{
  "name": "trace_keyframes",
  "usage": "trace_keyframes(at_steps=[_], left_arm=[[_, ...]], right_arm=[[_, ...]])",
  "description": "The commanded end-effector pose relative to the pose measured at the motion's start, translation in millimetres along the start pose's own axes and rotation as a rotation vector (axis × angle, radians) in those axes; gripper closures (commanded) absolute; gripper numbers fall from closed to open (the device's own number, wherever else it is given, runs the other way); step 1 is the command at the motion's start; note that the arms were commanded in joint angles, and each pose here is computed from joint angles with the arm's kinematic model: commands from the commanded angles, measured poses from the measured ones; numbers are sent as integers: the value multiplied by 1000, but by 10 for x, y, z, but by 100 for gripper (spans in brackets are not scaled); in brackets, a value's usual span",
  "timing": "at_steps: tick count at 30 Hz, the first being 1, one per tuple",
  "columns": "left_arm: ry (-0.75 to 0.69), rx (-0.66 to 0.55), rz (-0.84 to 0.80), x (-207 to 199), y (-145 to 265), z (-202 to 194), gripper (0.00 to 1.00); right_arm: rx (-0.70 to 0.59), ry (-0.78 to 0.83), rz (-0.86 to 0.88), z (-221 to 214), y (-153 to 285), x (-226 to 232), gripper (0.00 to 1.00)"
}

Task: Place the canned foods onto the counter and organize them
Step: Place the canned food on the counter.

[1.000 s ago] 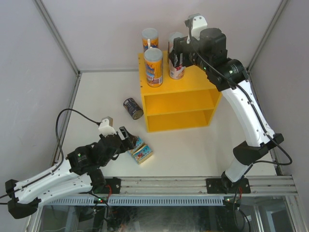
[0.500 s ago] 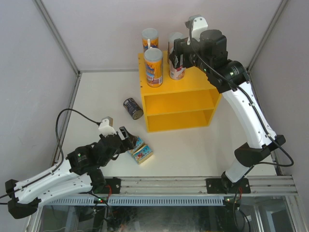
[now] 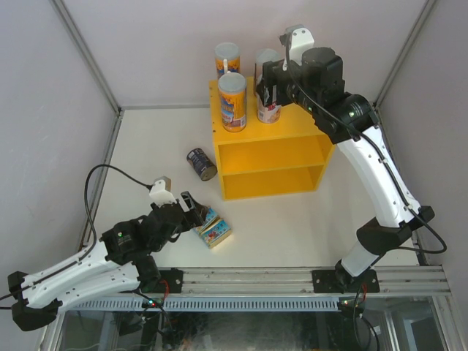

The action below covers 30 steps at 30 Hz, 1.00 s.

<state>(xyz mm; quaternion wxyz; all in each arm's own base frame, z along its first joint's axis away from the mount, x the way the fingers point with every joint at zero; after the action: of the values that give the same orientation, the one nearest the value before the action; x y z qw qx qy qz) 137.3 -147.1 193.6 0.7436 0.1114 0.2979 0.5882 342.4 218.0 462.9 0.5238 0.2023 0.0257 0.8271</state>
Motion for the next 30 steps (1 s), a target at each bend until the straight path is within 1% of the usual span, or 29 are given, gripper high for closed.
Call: trace_keyframes(at_steps=[1,8,10,14,15,20,30], left_arm=[[17,-13,-10,-15,-12,17,16],[13,-11,-8,-1,-6,10,16],[15,-12,-8,0,-7,12,16],[11,-10,-7,4,-6,4,16],[12,-11,-7,7,-7,6,16],[13,-12,-7,11,-6,3,16],[10,-14,-2,14,-11,7,16]], right_arm=[[-31,-16,21,74,187,68,87],[-15,-19,17,29,160,71,53],[-14,-20,12,23,150,65,47],[-14,-23,9,22,146,64,38],[-16,-24,8,25,144,61,33],[-19,-25,10,32,147,69,27],[-45,-25,19,100,202,91,25]])
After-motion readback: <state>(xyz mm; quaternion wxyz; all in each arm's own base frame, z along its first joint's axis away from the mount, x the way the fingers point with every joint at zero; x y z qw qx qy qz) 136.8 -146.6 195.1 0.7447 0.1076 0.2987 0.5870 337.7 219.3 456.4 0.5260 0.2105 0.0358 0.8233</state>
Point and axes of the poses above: each gripper's point midway between its finger pads, its own y axis back along the fingers, its own x axis along the line the jaws close on, z = x × y, the point moved 4 cm from there along y, back along the fingers, and after that the axes turned 15 degrees about -y, right-handed, at the moved point
